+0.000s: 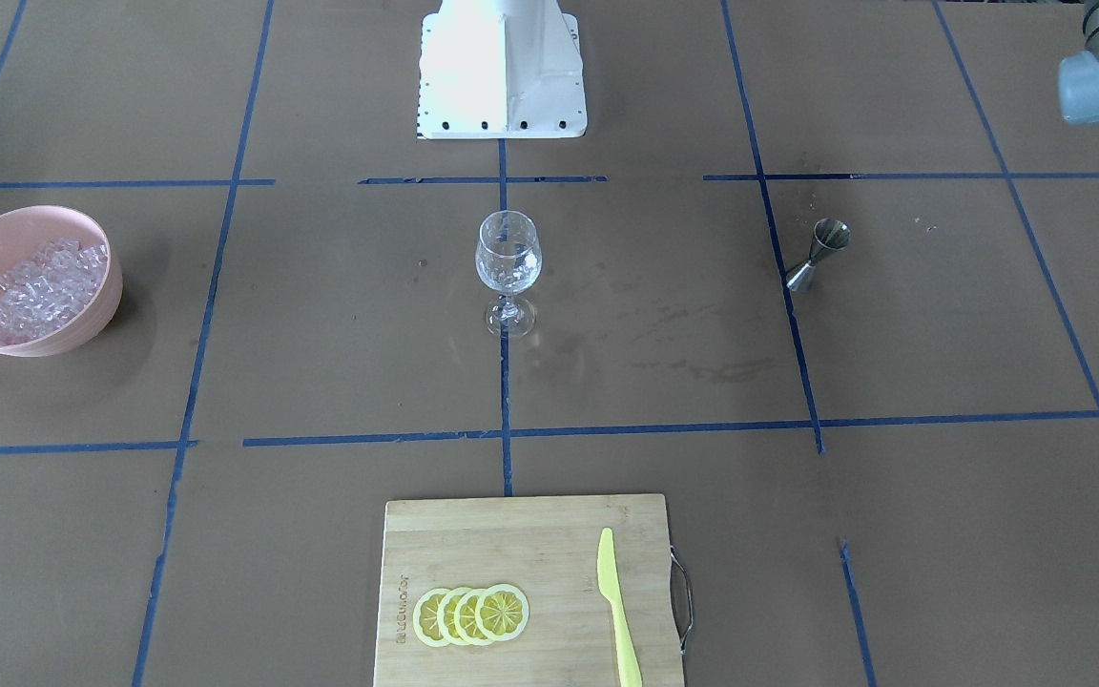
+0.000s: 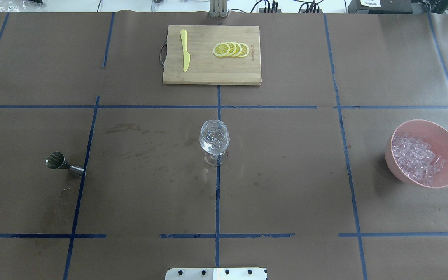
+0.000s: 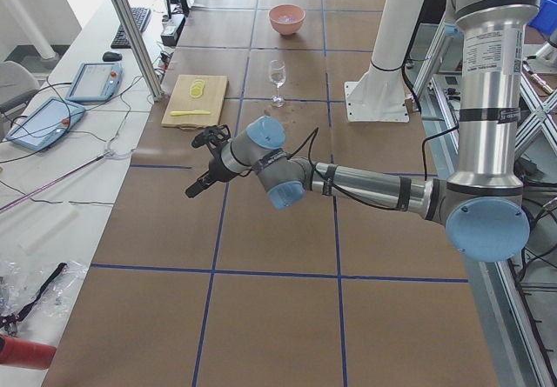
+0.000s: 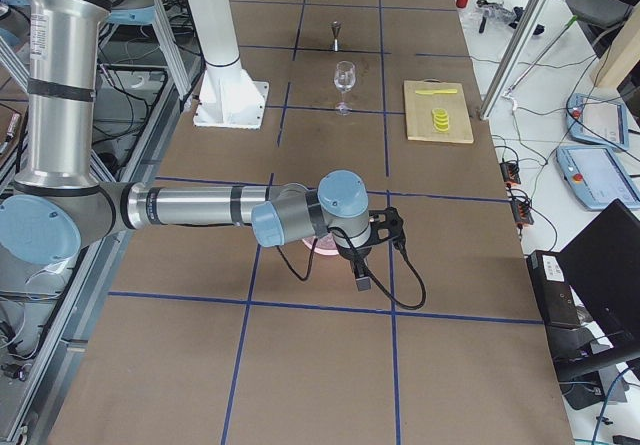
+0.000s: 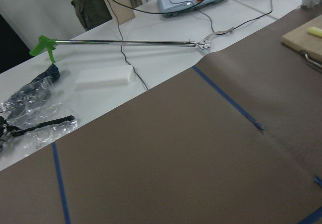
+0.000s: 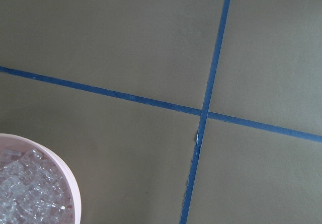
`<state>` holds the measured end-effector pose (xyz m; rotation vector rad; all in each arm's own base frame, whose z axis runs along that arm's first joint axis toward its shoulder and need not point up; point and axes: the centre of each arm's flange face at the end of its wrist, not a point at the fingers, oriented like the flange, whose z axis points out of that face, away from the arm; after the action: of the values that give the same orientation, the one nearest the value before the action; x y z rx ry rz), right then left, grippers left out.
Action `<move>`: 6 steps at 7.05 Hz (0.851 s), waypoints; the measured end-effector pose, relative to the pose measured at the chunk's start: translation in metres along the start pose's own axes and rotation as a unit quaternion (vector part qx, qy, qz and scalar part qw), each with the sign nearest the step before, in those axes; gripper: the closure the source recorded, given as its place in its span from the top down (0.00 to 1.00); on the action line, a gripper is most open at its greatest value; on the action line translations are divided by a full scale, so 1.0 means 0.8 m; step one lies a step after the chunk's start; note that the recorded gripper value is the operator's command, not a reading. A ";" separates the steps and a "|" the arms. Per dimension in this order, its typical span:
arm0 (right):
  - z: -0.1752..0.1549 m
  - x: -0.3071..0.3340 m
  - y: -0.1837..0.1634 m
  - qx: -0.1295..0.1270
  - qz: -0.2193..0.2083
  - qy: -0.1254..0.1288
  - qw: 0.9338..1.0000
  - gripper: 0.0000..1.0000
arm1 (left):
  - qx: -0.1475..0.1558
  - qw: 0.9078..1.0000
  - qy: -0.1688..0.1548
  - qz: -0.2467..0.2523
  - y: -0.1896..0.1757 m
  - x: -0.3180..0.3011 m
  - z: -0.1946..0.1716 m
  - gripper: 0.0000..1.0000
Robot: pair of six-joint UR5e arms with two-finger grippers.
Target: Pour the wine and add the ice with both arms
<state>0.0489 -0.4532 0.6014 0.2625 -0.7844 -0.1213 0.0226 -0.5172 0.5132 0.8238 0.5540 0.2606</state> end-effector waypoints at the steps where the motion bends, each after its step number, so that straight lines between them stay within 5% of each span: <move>1: 0.001 0.001 0.001 -0.001 0.001 0.000 1.000 1.00 | -0.043 0.998 0.028 -0.029 0.009 -0.040 -0.020 1.00; 4: 0.002 0.002 0.001 -0.002 0.001 -0.001 1.000 1.00 | -0.144 0.979 0.051 -0.138 0.091 -0.102 -0.031 1.00; 6: 0.002 0.001 0.002 -0.002 0.002 -0.001 1.000 1.00 | -0.244 0.944 0.044 -0.216 0.132 -0.122 -0.017 1.00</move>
<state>0.0487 -0.4524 0.6034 0.2580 -0.7863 -0.1194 -0.0664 -0.4807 0.6209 0.1970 0.7017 0.0234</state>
